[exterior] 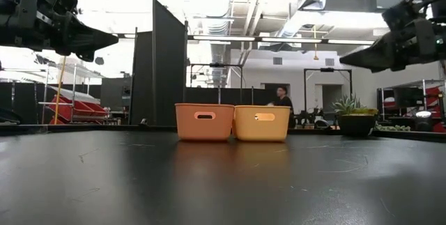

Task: Sort batteries
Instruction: Return to Home Position

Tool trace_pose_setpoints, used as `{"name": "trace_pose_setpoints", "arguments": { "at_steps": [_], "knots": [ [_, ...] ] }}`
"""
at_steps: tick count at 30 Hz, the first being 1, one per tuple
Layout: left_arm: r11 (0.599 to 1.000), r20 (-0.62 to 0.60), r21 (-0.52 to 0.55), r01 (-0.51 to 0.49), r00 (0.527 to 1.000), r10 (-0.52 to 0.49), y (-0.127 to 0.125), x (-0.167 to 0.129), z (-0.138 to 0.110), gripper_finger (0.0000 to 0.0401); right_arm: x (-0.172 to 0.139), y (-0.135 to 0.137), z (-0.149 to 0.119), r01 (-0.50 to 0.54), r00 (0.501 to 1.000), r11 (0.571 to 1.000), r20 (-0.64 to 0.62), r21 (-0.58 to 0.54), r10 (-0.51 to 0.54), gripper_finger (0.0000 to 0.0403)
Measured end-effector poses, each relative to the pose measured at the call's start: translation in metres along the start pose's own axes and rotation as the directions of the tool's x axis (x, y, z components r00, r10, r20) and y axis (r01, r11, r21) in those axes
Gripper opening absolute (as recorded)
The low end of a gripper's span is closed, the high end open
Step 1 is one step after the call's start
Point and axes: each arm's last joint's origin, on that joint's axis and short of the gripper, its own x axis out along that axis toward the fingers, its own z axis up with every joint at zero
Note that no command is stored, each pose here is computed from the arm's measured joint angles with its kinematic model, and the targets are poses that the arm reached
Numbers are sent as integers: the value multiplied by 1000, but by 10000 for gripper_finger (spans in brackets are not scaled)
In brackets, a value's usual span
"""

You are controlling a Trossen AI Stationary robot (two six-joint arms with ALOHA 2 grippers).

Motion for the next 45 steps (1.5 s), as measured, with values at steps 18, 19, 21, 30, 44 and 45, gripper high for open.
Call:
{"name": "trace_pose_setpoints", "arguments": {
  "at_steps": [18, 19, 21, 30, 44, 45],
  "knots": [
    [994, -3, -103, 20, 1000, -20, -1, 0, -1, 7, -6, -7, 6, 38, 995, 984, 87, 173, -54, 10],
    [993, -3, -112, 20, 1000, -20, -1, 0, -1, 8, -6, -7, 6, 37, 995, 981, 86, 189, -54, 14],
    [993, -3, -117, 19, 1000, -20, -1, 0, -1, 8, -5, -7, 6, 35, 995, 978, 86, 206, -54, 21],
    [994, -2, -110, 17, 1000, -18, -1, 0, -1, 8, -5, -7, 6, 34, 995, 976, 85, 217, -54, 32],
    [995, 0, -93, 38, 999, -39, -3, 0, 0, 9, -5, -7, 6, 34, 995, 975, 84, 218, -54, 31],
    [994, 1, -93, 52, 999, -52, -4, 0, 0, 9, -5, -7, 6, 34, 995, 975, 84, 218, -54, 31]
  ]
}}
